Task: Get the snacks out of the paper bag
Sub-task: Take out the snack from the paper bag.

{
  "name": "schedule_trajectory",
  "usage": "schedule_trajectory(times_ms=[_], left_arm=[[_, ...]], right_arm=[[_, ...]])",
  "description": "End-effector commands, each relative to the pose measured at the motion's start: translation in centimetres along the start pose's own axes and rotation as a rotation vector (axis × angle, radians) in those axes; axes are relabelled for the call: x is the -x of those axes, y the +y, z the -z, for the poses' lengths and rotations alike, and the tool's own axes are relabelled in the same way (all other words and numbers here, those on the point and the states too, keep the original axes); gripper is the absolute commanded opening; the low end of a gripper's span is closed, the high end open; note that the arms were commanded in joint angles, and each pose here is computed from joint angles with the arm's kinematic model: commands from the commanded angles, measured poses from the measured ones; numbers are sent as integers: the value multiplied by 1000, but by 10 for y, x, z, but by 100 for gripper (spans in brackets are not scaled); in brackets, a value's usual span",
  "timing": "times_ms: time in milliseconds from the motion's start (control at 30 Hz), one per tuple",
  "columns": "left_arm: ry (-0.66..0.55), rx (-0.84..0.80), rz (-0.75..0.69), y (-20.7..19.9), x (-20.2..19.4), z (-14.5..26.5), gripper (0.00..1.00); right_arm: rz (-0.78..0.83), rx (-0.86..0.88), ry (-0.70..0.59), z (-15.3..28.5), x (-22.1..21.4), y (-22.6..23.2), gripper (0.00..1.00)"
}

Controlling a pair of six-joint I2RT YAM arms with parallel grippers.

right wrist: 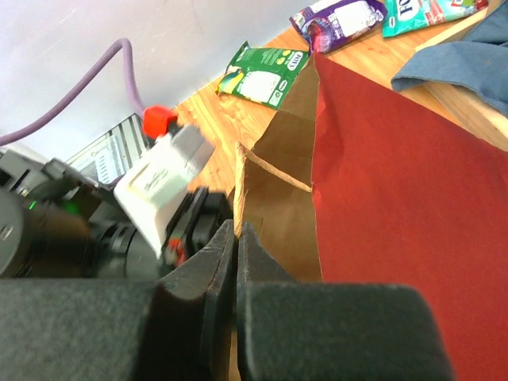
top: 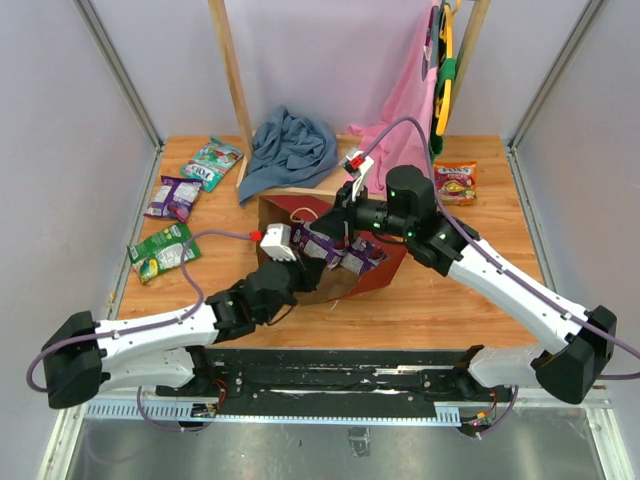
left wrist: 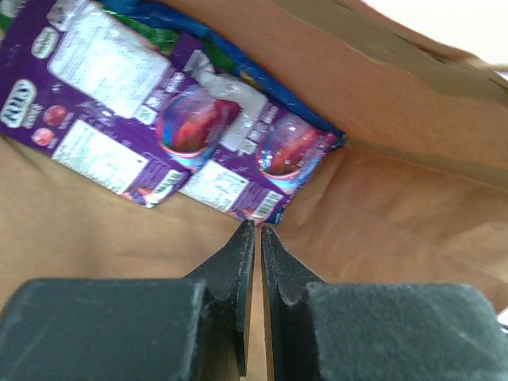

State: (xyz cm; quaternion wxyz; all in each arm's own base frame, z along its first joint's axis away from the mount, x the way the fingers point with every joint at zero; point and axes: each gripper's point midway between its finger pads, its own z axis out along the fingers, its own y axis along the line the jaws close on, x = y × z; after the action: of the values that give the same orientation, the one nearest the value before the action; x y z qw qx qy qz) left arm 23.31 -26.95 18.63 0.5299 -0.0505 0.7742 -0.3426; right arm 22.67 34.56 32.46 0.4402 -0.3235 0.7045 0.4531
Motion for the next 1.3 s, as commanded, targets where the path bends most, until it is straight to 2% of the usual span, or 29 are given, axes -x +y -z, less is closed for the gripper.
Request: schedule_trajectory(times_ms=[0, 100, 267, 433, 533, 667, 833, 1000, 1067, 1100, 1167, 1233, 1267], left_arm=[[-157, 39, -18, -41, 24, 2, 12], [-160, 43, -20, -53, 14, 2, 12], [-153, 67, 80, -41, -2, 1, 10], [-225, 130, 220, -16, 4, 8, 10], [-257, 138, 273, -11, 10, 7, 15], [-131, 99, 423, 0, 2, -22, 14], [-20, 90, 417, -18, -14, -48, 12], [0, 121, 477, -24, -25, -66, 15], [-14, 136, 509, -22, -27, -71, 21], [-19, 146, 523, -20, -28, -73, 32], [-25, 168, 555, -17, -32, -78, 62], [-17, 191, 582, -14, -39, -81, 80], [-13, 201, 589, -12, -43, -83, 86]], right_arm=[[56, -4, -48, 11, 13, 10, 1], [60, -20, -53, 14, 12, 7, 1], [78, -51, -71, 25, 13, 6, 1], [87, -81, -91, 34, 13, 3, 1], [87, -81, -96, 36, 12, 4, 1], [89, -79, -105, 39, 13, 6, 1], [95, -91, -115, 44, 13, 5, 1], [92, -103, -113, 48, 9, 4, 1], [90, -106, -113, 49, 8, 3, 1], [90, -107, -113, 50, 7, 3, 1], [91, -110, -113, 51, 7, 3, 1], [94, -110, -113, 51, 7, 3, 1], [95, -112, -113, 52, 7, 3, 1]])
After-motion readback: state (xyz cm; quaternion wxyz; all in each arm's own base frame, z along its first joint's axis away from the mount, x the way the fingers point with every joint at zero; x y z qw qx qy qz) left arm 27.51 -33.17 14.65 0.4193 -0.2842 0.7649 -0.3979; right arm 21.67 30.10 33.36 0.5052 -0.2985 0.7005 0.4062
